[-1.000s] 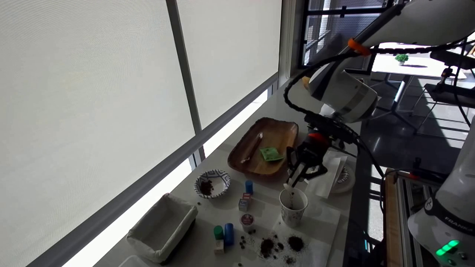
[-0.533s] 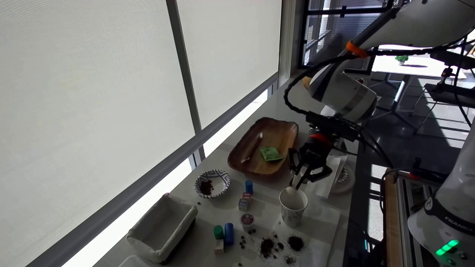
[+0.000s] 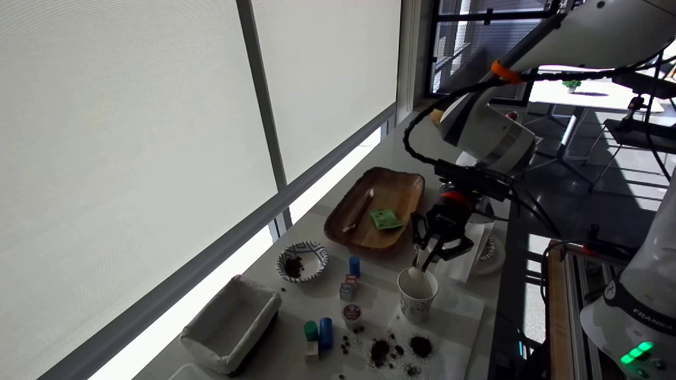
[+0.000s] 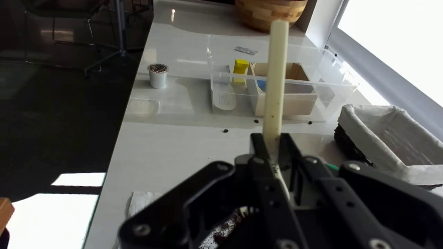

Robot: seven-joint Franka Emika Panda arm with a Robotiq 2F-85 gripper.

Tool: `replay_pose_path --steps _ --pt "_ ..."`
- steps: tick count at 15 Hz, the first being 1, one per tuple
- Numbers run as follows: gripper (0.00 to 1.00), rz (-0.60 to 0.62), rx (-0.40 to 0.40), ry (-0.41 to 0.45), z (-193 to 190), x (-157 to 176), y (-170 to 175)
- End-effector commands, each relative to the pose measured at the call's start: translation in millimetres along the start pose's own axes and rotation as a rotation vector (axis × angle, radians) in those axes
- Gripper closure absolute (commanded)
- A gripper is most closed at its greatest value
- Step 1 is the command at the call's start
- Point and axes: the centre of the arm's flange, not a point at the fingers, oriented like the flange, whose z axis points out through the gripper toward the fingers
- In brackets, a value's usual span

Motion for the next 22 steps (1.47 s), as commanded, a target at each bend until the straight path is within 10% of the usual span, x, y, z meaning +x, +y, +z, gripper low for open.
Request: replay_pose_path --steps 1,7,22 --pt "0.96 -0.024 -0.003 0.123 6 -9 0" --pt "0.96 -0.144 -0.006 0.404 16 -20 -7" --pt "0.96 -0.158 -0.082 0.752 -14 -59 2"
